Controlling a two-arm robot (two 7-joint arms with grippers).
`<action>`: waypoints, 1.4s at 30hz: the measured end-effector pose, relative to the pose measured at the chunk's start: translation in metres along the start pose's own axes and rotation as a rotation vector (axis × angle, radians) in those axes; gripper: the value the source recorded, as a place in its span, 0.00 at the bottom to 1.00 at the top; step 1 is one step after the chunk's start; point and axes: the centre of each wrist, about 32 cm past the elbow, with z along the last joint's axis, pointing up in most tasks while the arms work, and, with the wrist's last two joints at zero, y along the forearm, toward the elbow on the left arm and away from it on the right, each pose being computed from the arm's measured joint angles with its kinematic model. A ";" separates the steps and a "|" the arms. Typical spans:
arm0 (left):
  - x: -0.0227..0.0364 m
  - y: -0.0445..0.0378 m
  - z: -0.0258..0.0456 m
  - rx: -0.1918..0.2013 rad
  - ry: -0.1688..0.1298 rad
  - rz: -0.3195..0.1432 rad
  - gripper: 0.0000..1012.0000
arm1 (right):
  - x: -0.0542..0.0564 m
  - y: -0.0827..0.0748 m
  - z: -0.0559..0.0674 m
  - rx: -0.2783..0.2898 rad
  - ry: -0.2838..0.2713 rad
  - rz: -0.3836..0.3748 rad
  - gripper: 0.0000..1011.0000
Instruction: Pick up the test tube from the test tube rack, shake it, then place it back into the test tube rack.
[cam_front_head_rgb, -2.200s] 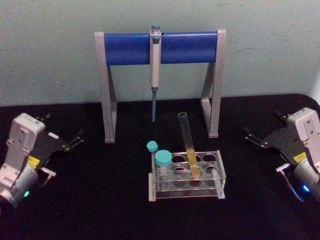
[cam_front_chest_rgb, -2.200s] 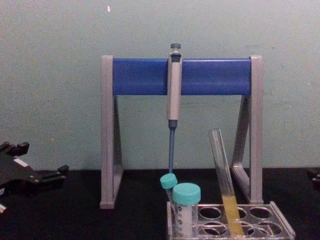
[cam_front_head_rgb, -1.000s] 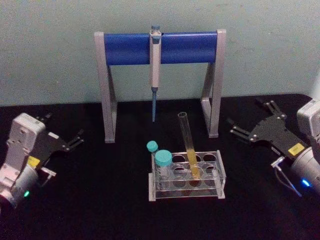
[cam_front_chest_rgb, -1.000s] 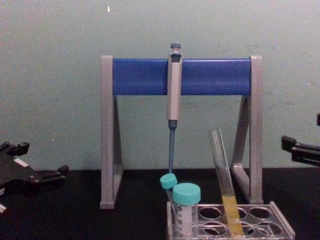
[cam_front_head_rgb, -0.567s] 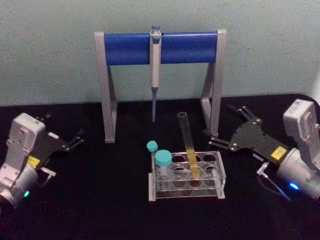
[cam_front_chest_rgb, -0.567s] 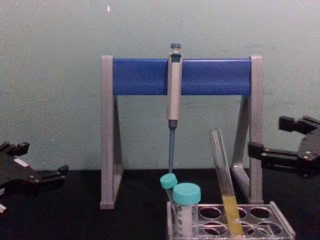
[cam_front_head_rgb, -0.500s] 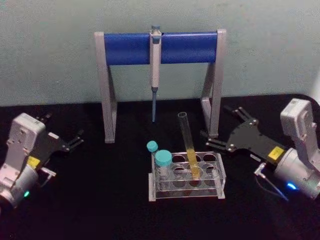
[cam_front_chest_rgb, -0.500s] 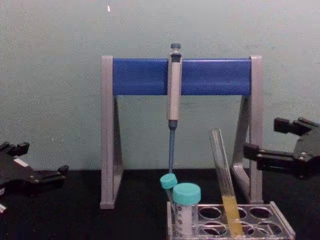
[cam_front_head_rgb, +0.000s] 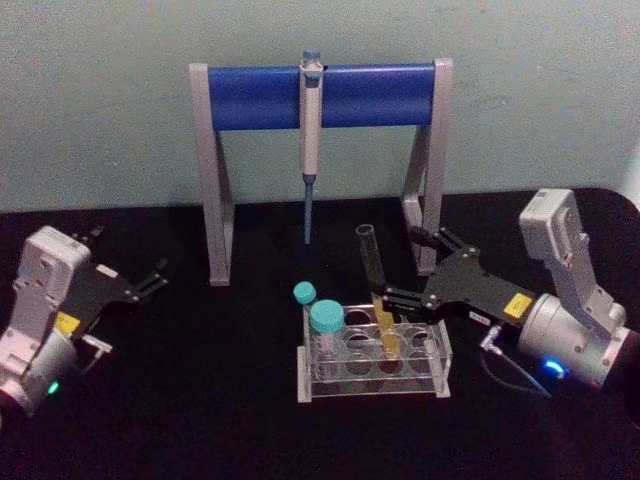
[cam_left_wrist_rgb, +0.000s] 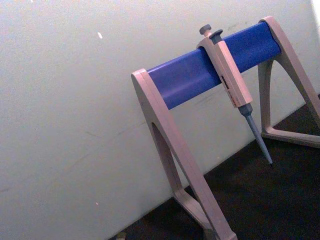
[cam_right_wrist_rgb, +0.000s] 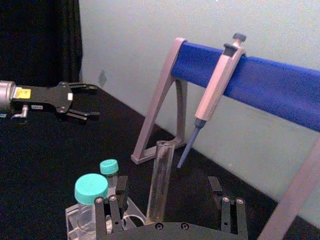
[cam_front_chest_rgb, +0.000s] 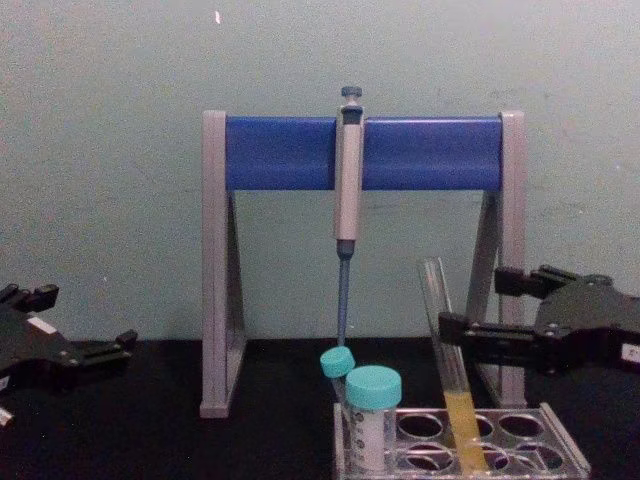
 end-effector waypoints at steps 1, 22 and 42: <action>0.0000 0.0000 0.0000 0.000 0.000 0.000 0.99 | 0.000 0.001 0.000 -0.002 0.005 0.004 0.99; 0.0000 0.0000 0.0000 0.000 0.000 0.000 0.99 | 0.010 0.023 -0.003 -0.050 0.093 0.048 0.99; 0.0000 0.0000 0.0000 0.000 0.000 0.000 0.99 | 0.011 0.027 -0.003 -0.070 0.073 0.046 0.99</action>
